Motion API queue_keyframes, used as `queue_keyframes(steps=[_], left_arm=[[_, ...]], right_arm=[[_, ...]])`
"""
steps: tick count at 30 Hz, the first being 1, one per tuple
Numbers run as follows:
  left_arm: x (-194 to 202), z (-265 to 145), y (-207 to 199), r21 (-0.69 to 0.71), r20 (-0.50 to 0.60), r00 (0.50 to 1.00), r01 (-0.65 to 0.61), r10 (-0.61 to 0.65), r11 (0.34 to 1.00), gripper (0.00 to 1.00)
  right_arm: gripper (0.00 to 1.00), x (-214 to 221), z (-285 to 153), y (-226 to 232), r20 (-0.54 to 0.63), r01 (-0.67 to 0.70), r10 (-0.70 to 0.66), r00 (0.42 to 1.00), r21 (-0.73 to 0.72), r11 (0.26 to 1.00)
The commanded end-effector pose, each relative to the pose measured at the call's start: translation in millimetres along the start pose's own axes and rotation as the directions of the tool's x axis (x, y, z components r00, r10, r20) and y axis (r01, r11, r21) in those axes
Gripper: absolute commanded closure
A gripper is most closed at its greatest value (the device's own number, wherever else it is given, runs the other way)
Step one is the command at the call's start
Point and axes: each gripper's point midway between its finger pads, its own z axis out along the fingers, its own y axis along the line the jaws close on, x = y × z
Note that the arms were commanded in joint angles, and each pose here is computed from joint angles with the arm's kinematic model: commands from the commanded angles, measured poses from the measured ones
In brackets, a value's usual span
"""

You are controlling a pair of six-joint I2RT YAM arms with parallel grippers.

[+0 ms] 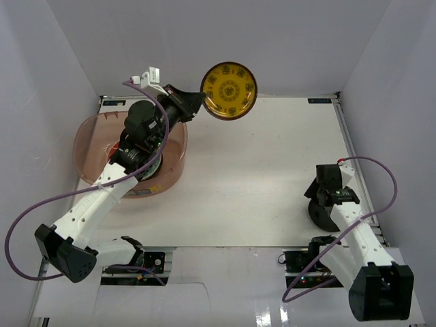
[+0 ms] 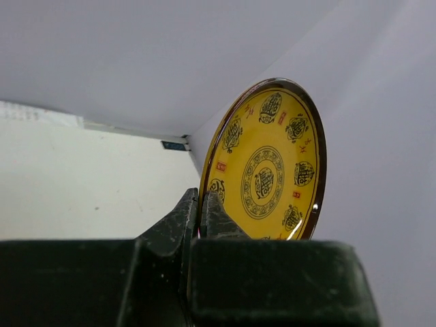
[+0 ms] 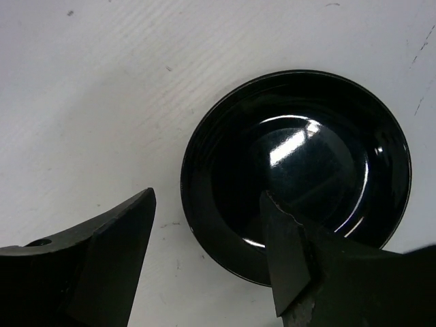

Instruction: Place the plates into the plastic bin on the countertop

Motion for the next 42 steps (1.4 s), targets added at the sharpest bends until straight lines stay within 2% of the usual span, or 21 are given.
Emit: queue_keyframes(steps=[1,3,8,9,12,14,15,21,24,26,30,32,33,34,35,36,37,38,40,41,42], left_arm=[[24,-18,33,-0.091,-0.084,0.996,-0.023,0.016,0.996,1.00],[10,-33,31,-0.103,-0.052,0.997,-0.056,0.051,0.993,1.00],[-11,-58,36,-0.150,-0.003,0.994,-0.113,0.113,0.982,1.00],[-18,-66,36,-0.156,0.015,0.991,-0.128,0.131,0.980,1.00],[-25,-75,46,-0.206,0.032,0.986,-0.155,0.165,0.966,1.00],[-31,-79,48,-0.219,0.045,0.984,-0.160,0.173,0.962,1.00],[-33,-81,47,-0.218,0.049,0.983,-0.163,0.178,0.962,1.00],[-48,-85,54,-0.288,0.067,0.970,-0.204,0.232,0.936,1.00],[-66,-92,67,-0.376,0.090,0.951,-0.241,0.294,0.895,1.00],[-76,-99,79,-0.435,0.104,0.939,-0.254,0.328,0.864,1.00],[-74,-108,135,-0.595,0.072,0.938,-0.231,0.338,0.770,1.00],[-77,-115,168,-0.654,0.078,0.950,-0.181,0.303,0.735,1.00],[-67,-116,182,-0.655,0.054,0.961,-0.172,0.273,0.736,1.00],[-76,-126,204,-0.697,0.070,0.963,-0.139,0.260,0.703,1.00],[-78,-131,215,-0.713,0.087,0.969,-0.102,0.232,0.694,1.00],[-75,-133,222,-0.705,0.077,0.977,-0.088,0.199,0.703,1.00],[-84,-148,245,-0.747,0.101,0.978,-0.048,0.185,0.663,1.00],[-88,-157,256,-0.759,0.126,0.978,-0.012,0.165,0.651,1.00],[-91,-175,276,-0.779,0.143,0.981,0.030,0.130,0.627,1.00],[-89,-181,283,-0.789,0.146,0.982,0.043,0.118,0.613,1.00],[-87,-187,289,-0.801,0.153,0.982,0.059,0.108,0.596,1.00]], right_arm=[[0.39,8,9,-9,-0.065,0.053,-0.047,0.997,0.080,0.995],[0.43,21,17,-1,-0.113,0.081,-0.074,0.991,0.055,0.995],[0.44,47,24,9,-0.204,0.188,-0.171,0.964,0.067,0.980],[0.54,51,25,13,-0.227,0.198,-0.178,0.957,0.064,0.978],[0.76,57,19,37,-0.227,0.245,-0.235,0.945,0.017,0.969],[0.81,63,12,53,-0.217,0.283,-0.282,0.934,-0.030,0.959],[0.91,64,10,62,-0.213,0.283,-0.287,0.934,-0.050,0.958],[0.92,71,-16,138,-0.096,0.423,-0.453,0.886,-0.231,0.876],[0.92,84,-26,165,-0.048,0.565,-0.590,0.806,-0.238,0.790],[0.92,91,-37,191,0.011,0.664,-0.683,0.730,-0.246,0.706],[0.92,118,-57,231,0.147,0.780,-0.781,0.607,-0.296,0.551],[0.92,127,-58,236,0.175,0.803,-0.799,0.575,-0.309,0.510],[0.92,132,-61,245,0.208,0.798,-0.788,0.580,-0.338,0.499],[0.92,137,-58,241,0.215,0.803,-0.793,0.570,-0.350,0.482],[0.92,139,-60,246,0.240,0.804,-0.789,0.566,-0.373,0.463],[0.86,142,-61,244,0.250,0.809,-0.792,0.557,-0.377,0.451],[0.77,142,-64,243,0.260,0.810,-0.791,0.554,-0.386,0.441],[0.55,147,-64,239,0.255,0.812,-0.801,0.542,-0.404,0.422],[0.37,144,-74,237,0.267,0.804,-0.793,0.548,-0.430,0.411],[0.20,147,-76,231,0.266,0.799,-0.794,0.547,-0.447,0.401],[0.15,144,-82,232,0.278,0.784,-0.776,0.566,-0.472,0.402]])
